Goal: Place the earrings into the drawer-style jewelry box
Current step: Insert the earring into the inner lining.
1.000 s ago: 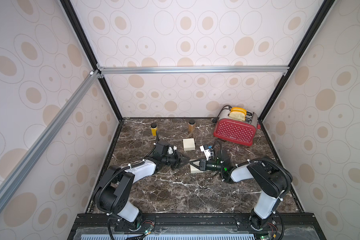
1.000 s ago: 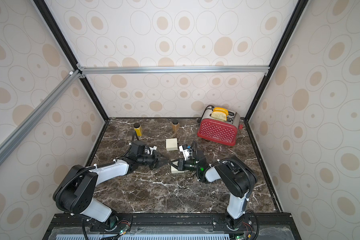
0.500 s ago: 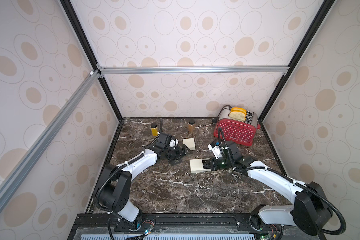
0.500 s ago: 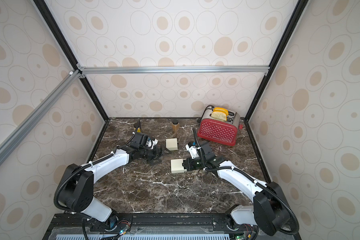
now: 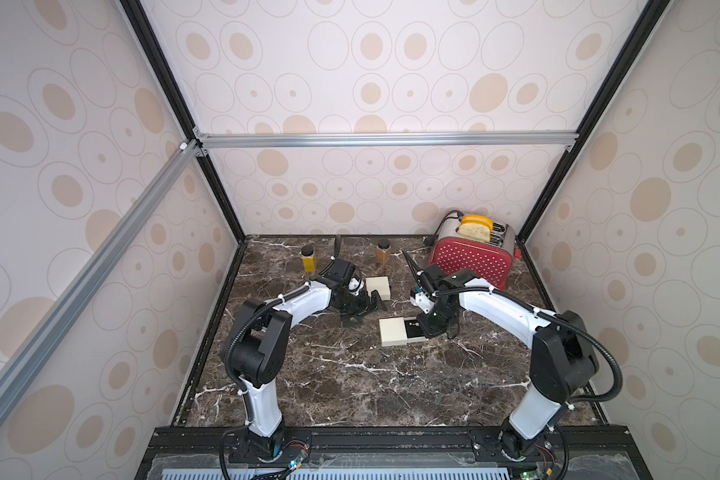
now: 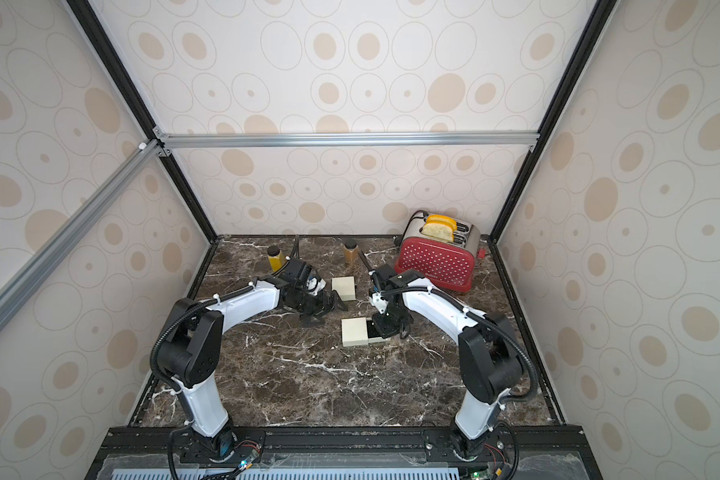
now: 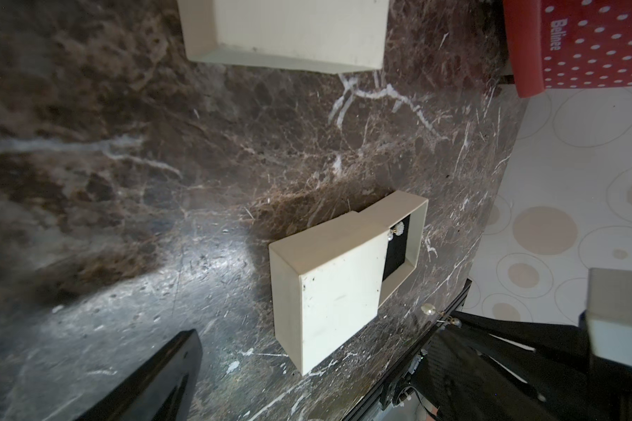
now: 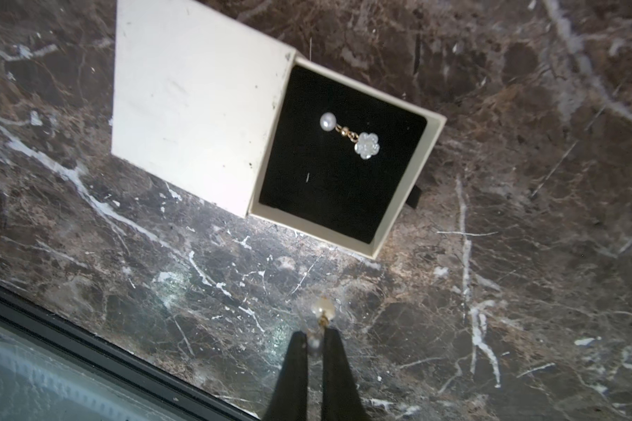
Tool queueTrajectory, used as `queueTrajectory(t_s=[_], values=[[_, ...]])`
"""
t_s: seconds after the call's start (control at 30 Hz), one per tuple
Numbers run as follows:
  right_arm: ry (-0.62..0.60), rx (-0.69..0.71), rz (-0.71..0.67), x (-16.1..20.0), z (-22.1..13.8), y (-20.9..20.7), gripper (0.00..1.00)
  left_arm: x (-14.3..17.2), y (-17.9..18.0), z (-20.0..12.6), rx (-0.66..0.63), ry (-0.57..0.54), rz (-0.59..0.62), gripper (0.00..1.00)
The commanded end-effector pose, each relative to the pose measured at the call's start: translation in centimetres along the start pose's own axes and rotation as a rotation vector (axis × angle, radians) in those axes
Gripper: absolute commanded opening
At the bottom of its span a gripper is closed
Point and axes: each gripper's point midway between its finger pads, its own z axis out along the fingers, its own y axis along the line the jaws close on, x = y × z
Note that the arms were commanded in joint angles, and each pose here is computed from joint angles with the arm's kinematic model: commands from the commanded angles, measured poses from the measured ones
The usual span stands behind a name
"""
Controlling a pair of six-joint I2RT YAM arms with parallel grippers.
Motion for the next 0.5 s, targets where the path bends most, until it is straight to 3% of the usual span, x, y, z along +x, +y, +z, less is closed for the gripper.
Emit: queueTrajectory(t_s=[0.0, 0.47], values=[[0.077, 0.017, -0.076, 0.5, -0.1, -0.1, 0.0, -0.5, 0.2, -0.2, -0.018, 0.009, 0.021, 0.99], [0.142, 0.036, -0.129, -1.0, 1.5, -0.3, 0.0, -0.1, 1.3, 0.1, -0.02, 0.022, -0.002, 0.99]])
